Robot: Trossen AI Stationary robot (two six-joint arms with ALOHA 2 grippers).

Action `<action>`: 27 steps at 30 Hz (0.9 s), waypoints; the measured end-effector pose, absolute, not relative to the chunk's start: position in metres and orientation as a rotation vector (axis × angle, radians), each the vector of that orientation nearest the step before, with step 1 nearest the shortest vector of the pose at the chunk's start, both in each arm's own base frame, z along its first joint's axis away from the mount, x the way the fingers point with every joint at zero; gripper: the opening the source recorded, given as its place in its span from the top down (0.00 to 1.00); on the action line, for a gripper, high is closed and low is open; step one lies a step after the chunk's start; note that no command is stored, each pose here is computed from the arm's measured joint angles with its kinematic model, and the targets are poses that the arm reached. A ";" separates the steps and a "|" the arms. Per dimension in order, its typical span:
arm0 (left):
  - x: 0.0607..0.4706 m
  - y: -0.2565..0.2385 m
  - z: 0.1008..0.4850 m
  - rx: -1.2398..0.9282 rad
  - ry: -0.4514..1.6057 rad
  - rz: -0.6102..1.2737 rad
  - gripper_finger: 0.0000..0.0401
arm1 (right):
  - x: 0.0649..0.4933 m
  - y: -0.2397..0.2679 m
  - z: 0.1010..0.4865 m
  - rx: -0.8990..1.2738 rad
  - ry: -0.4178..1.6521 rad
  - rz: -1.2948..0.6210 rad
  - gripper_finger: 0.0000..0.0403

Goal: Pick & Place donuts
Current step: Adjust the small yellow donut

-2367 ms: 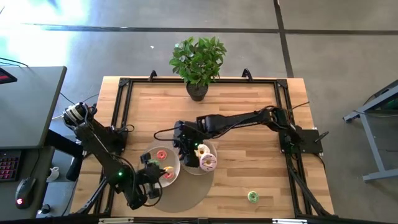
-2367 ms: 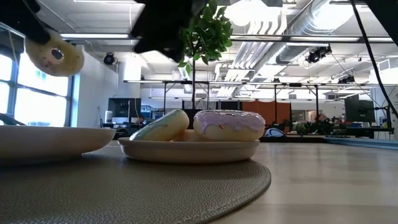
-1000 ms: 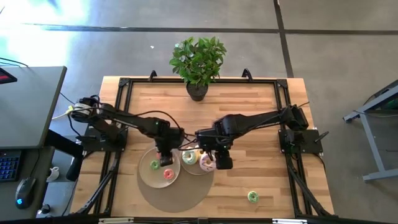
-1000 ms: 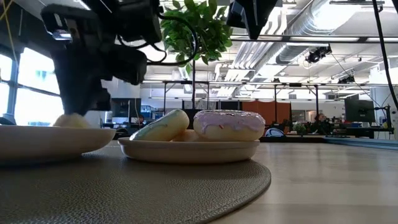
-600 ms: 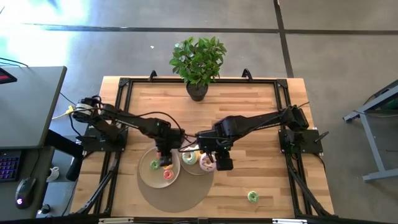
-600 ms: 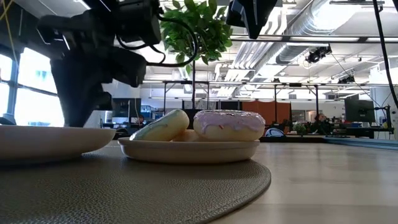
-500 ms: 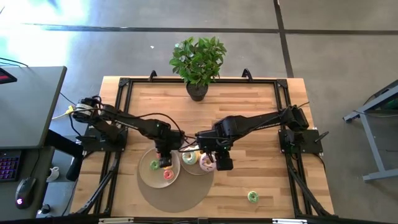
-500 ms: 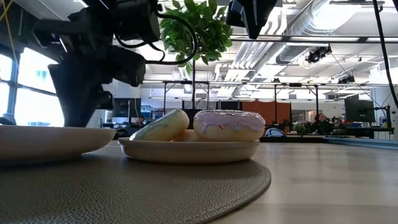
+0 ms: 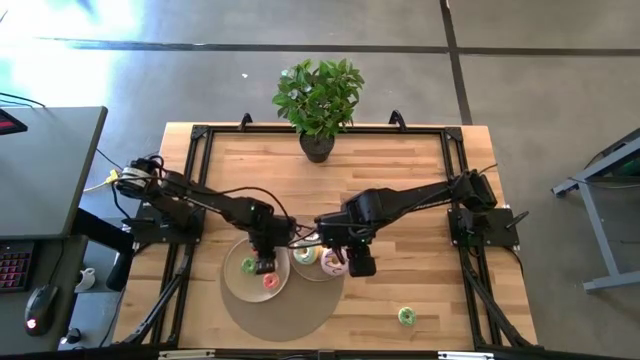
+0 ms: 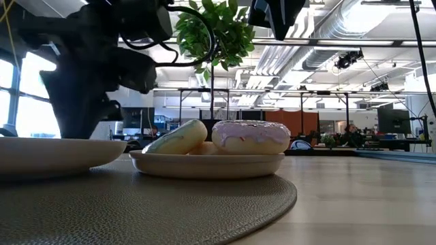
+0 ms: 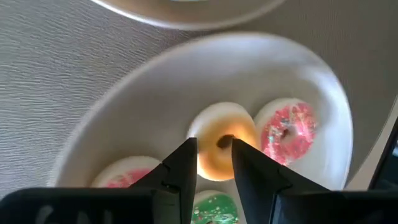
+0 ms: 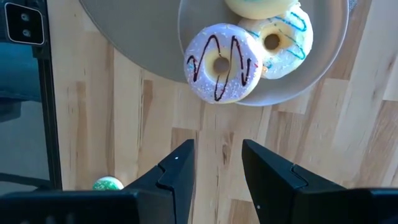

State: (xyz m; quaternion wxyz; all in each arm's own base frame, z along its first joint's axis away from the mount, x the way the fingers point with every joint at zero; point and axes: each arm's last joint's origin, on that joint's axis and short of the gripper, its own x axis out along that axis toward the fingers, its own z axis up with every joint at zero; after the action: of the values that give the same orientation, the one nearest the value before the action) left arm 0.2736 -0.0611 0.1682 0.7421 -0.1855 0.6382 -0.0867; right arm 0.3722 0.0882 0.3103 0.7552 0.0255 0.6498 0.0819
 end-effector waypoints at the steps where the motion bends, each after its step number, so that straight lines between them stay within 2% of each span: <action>1: 0.274 -0.064 0.166 -0.395 1.403 -0.189 0.75 | 0.372 0.088 0.310 0.055 1.417 0.179 0.68; 8: 0.273 -0.073 0.161 -0.313 1.401 -0.118 0.78 | 0.372 0.088 0.310 0.054 1.415 0.176 0.68; 15: 0.272 -0.071 0.166 -0.355 1.410 -0.048 0.98 | 0.373 0.088 0.310 0.052 1.411 0.179 0.68; 21: 0.272 -0.079 0.184 -0.252 1.374 0.128 0.98 | 0.374 0.087 0.310 0.026 1.401 0.151 0.68; 27: 0.262 -0.110 0.195 -0.058 1.187 0.388 0.99 | 0.374 0.087 0.310 0.007 1.391 0.128 0.68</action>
State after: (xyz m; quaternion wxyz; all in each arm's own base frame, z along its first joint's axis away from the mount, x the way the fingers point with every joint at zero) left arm 0.2624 -0.1101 0.1947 0.8110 -0.0271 0.5554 0.1817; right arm 0.3744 0.0866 0.3100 0.7658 0.0034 0.6404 0.0592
